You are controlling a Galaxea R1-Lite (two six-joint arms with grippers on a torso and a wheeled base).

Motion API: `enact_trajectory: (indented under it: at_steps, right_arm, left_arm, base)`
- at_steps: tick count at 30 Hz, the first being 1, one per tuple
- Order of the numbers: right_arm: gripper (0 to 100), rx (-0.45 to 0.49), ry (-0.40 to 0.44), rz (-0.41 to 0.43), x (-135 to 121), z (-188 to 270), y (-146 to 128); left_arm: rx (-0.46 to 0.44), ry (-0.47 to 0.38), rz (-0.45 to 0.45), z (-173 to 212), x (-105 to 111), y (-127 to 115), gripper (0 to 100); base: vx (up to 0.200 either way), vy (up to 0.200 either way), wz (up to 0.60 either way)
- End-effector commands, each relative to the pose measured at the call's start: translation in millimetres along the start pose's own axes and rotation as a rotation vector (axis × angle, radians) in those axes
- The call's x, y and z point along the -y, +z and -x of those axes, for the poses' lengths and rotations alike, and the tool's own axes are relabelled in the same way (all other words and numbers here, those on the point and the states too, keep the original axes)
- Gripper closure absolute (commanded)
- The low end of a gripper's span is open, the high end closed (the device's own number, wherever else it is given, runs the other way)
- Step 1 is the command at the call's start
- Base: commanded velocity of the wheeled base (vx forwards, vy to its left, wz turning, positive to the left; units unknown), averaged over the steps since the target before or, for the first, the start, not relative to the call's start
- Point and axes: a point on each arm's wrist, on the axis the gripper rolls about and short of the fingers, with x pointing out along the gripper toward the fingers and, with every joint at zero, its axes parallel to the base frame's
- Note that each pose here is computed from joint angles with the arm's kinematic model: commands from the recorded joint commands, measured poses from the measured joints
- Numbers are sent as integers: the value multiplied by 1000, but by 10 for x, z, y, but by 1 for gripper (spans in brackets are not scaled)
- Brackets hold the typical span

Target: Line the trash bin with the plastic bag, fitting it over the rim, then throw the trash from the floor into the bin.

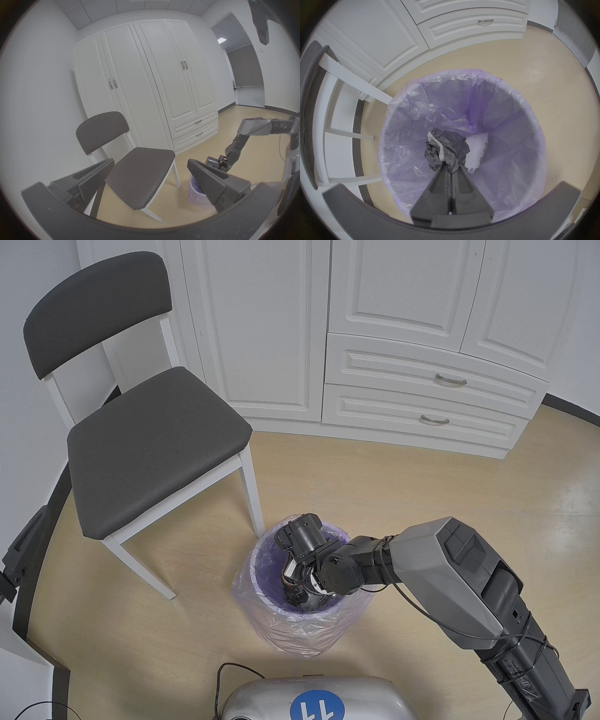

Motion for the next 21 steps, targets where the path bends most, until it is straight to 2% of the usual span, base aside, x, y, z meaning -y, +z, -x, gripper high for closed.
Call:
enact_trajectory:
  at_steps: [1,5,6,21]
  right_arm:
    - [100,-1,1,0,-5,4,-9]
    - [100,0,2,-3,-8,13,-2]
    - [0,0,2,-5,-8,13,-2]
    - [0,31,1,-6,-53,230,126]
  left_arm:
    - [-1,-2,0,1,3,-4,0]
    - [-2,-2,0,-3,3,-6,0]
    - [-2,-2,0,-3,3,-6,0]
    - [5,1,0,4,-1,4,0]
  base:
    - [0,0,0]
    - [0,0,0]
    - [0,0,0]
    - [0,0,0]
